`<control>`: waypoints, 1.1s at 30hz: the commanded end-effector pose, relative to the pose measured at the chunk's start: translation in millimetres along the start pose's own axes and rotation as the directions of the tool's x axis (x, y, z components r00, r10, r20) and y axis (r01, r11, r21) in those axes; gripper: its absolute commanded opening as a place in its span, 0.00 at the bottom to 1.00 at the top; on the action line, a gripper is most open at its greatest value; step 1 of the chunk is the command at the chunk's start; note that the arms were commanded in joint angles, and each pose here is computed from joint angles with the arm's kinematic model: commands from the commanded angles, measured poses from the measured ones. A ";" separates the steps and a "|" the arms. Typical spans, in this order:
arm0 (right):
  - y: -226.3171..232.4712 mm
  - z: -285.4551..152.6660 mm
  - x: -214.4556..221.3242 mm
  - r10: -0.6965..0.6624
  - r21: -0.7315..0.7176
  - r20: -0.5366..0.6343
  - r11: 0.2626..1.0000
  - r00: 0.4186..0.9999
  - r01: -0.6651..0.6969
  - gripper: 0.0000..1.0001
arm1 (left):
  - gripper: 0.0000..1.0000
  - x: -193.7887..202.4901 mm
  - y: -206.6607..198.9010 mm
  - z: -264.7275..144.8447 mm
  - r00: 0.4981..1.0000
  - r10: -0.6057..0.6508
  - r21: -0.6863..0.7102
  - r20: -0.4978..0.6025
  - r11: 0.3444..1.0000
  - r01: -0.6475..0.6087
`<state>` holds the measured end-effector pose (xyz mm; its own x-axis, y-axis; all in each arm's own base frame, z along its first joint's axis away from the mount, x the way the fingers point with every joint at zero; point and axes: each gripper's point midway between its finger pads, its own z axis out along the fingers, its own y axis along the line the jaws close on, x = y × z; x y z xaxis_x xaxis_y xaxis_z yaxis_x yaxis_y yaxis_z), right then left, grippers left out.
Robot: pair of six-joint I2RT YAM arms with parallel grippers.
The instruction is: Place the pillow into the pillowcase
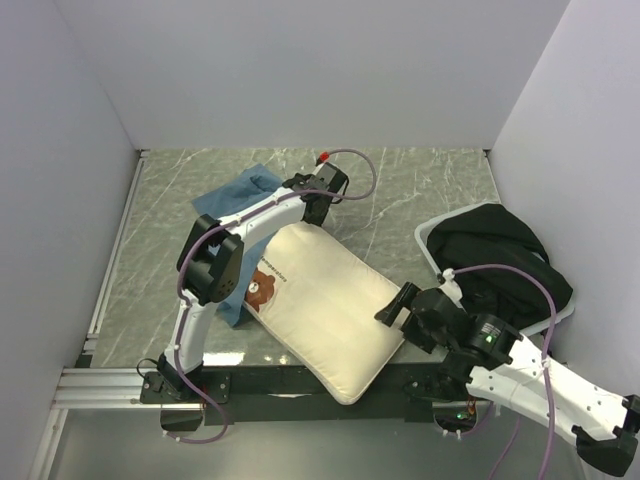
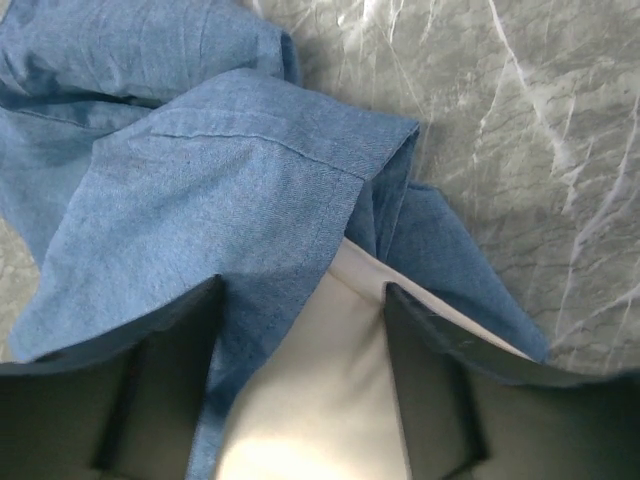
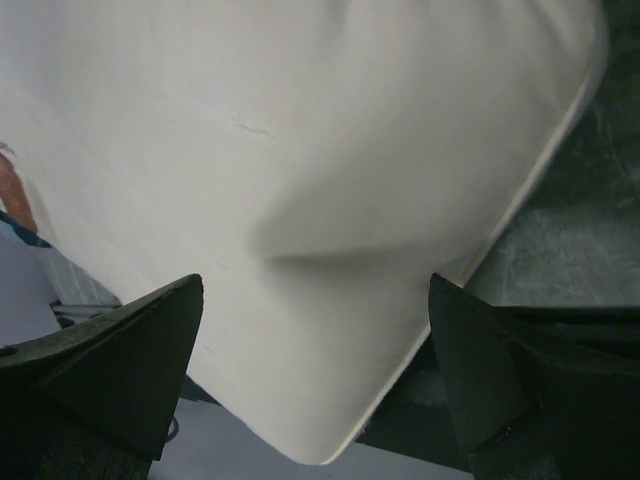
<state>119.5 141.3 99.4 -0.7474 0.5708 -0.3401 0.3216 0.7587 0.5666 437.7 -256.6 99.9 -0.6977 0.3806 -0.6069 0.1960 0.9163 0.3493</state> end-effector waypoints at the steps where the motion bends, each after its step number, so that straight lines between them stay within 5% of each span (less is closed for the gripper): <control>1: -11.8 1.8 17.2 0.022 0.052 -0.085 0.998 0.996 -0.018 1.00 | 0.63 -22.9 -2.7 -3.4 0.998 -0.036 0.023 0.058 0.999 0.034; 9: 6.2 43.7 30.9 0.005 -0.093 -0.089 0.996 0.996 -0.014 1.00 | 0.01 -27.3 -1.9 -11.7 0.995 -0.068 0.041 0.076 0.997 0.065; 12: 27.2 47.0 20.7 0.007 -0.190 -0.033 0.982 0.999 -0.013 0.99 | 0.01 -33.1 -1.2 -25.9 0.992 -0.085 0.070 0.095 0.994 0.079; 15: 47.8 39.6 2.7 0.015 -0.271 0.047 0.963 0.999 -0.001 0.72 | 0.01 -37.0 1.5 -46.4 0.988 -0.103 0.098 0.112 0.991 0.092; 16: 52.3 36.3 -2.5 0.006 -0.283 0.071 0.959 0.997 0.014 0.48 | 0.01 -43.7 6.1 -59.3 0.983 -0.120 0.111 0.138 0.988 0.105; 19: 68.7 22.2 -18.1 -0.018 -0.311 0.132 0.949 0.991 0.059 0.16 | 0.01 -49.3 12.6 -78.3 0.974 -0.138 0.128 0.179 0.985 0.116; 22: 71.8 16.9 -22.8 -0.066 -0.275 0.146 0.956 0.987 0.104 0.02 | 0.01 -49.4 20.5 -85.0 0.978 -0.116 0.100 0.172 0.990 0.100; 33: 136.4 -21.3 -43.4 -0.206 -0.397 0.228 0.873 0.952 0.284 0.00 | 0.01 -56.4 -57.2 -162.4 0.966 -0.165 0.372 0.200 0.925 0.081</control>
<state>152.7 186.5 103.9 -0.7668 0.4181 -0.4870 0.0438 0.7911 0.6101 390.6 -295.4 183.2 -0.6125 0.3117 -0.7265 0.2684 0.9464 0.1798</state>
